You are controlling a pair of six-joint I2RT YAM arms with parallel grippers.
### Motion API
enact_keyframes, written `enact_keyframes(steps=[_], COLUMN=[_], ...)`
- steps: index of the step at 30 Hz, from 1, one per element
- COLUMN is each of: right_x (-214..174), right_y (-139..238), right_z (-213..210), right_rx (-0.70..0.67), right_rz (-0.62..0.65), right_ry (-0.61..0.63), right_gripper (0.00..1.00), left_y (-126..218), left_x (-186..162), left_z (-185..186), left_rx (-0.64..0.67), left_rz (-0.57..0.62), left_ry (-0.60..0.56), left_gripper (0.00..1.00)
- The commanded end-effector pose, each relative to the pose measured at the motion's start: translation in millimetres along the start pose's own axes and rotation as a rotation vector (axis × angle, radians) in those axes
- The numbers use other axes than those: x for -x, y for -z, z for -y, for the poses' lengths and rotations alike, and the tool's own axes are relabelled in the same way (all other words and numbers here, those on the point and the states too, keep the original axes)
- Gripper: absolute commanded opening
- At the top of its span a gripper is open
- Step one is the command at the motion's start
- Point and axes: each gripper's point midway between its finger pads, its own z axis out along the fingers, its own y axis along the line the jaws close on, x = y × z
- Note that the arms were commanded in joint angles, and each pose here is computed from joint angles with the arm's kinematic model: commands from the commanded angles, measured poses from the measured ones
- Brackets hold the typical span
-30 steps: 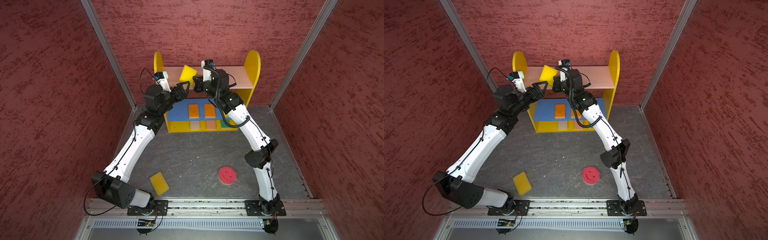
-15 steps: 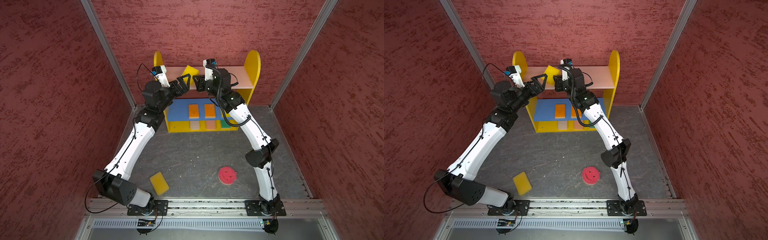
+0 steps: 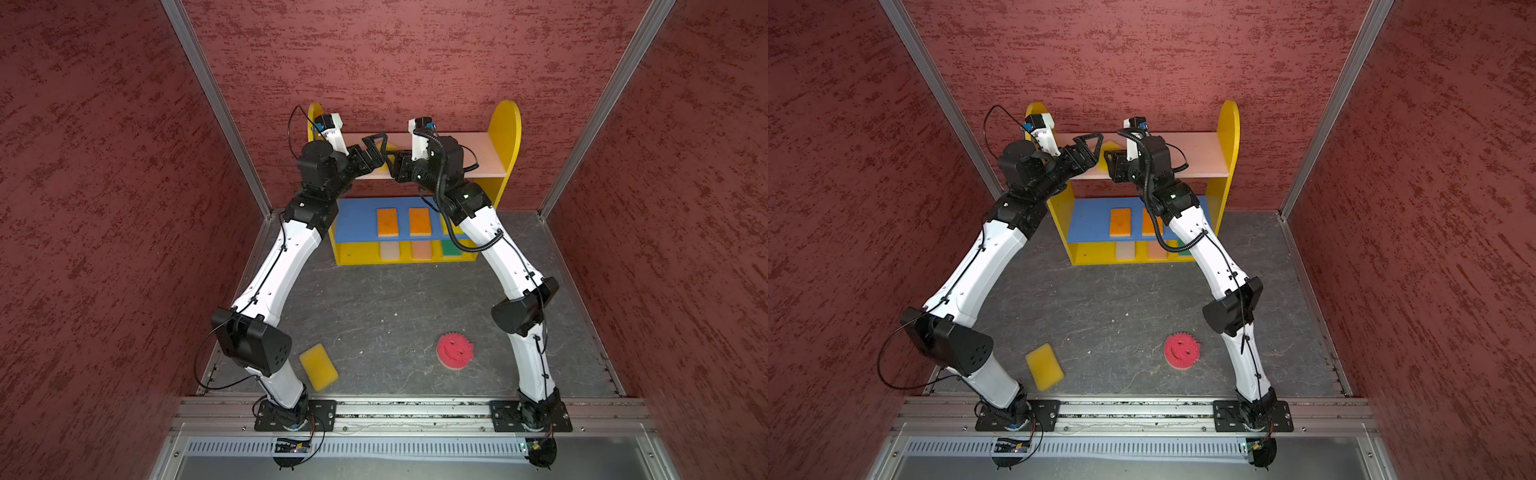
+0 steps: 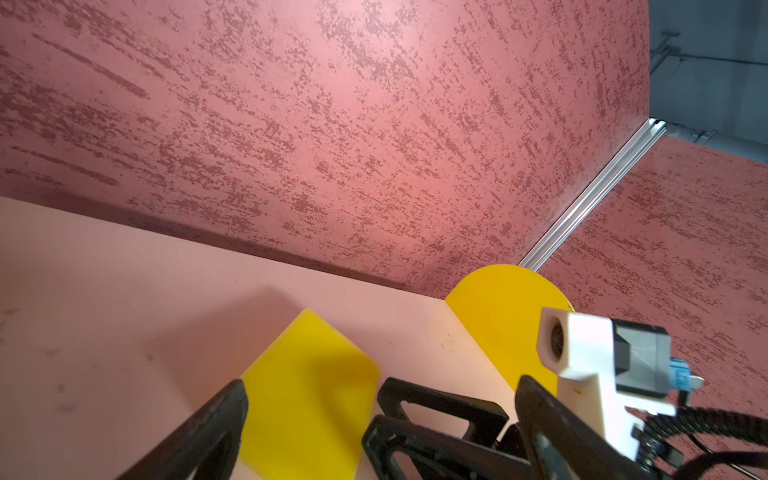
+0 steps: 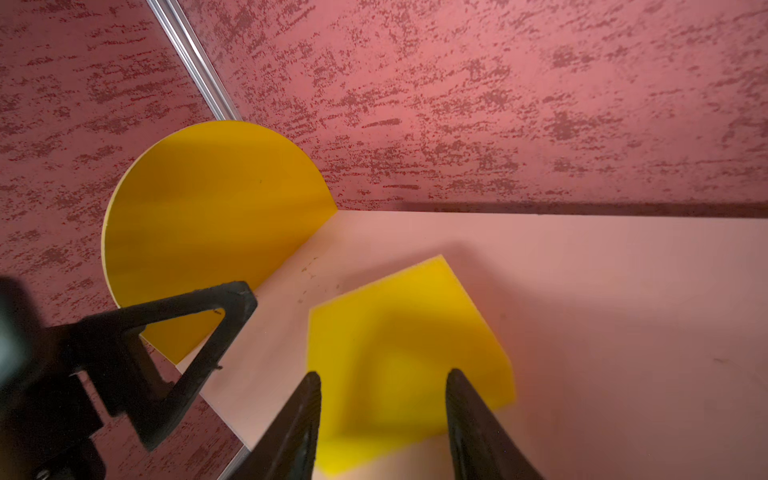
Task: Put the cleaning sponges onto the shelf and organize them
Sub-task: 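Lower the yellow sponge onto the pink shelf and release with both grippers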
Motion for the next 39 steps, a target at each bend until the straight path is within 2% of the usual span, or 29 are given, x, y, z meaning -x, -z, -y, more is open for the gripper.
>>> enact_keyframes(steps=[1, 5, 9, 11, 12, 14, 18, 19, 23, 32, 36, 39], right_x=[29.3, 21.2, 12.8, 12.4, 12.4, 11.2, 4.8, 1.8, -0.9, -6.1, -10.3, -13.3], right_y=[22.6, 27.1, 28.0, 28.6, 28.7, 27.6, 22.3, 20.4, 17.7, 16.2, 16.0, 14.2], right_z=[11.3, 12.9, 9.2, 10.1, 10.6, 10.0, 9.6, 9.7, 7.0, 5.3, 6.9, 7.7], right_rx=[-0.062, -0.053, -0.024, -0.031, -0.032, -0.028, -0.013, -0.008, 0.011, 0.025, 0.019, 0.019], right_rz=[0.046, -0.001, -0.031, -0.033, -0.033, -0.036, -0.051, -0.058, -0.065, -0.083, -0.098, -0.104], right_ry=[0.009, -0.027, -0.041, -0.040, -0.041, -0.043, -0.057, -0.062, -0.078, -0.091, -0.090, -0.089], right_gripper=[0.47, 0.29, 0.26, 0.20, 0.18, 0.13, 0.10, 0.09, 0.08, 0.08, 0.08, 0.08], left_y=[-3.2, -11.4, -20.3, -25.3, -28.0, -32.3, -34.6, -34.3, -29.4, -19.0, -11.3, -12.9], left_x=[0.0, 3.9, 6.7, 7.4, 5.8, 2.8, 0.1, 0.0, -4.0, -2.7, 12.7, 9.5], left_z=[0.4, -8.6, -12.1, -14.2, -15.0, -17.5, -19.2, -20.4, -27.5, -31.5, -40.1, -41.5], left_rx=[-0.008, 0.019, -0.001, -0.012, -0.020, -0.024, -0.023, -0.011, 0.061, 0.142, 0.235, 0.268], left_rz=[-0.017, -0.018, -0.030, -0.040, -0.048, -0.057, -0.066, -0.070, -0.102, -0.086, -0.041, -0.052], left_ry=[0.001, -0.007, 0.012, 0.030, 0.041, 0.061, 0.076, 0.079, 0.098, 0.092, 0.048, 0.031], left_gripper=[1.00, 1.00, 0.91, 0.76, 0.74, 0.73, 0.69, 0.66, 0.40, 0.29, 0.34, 0.38])
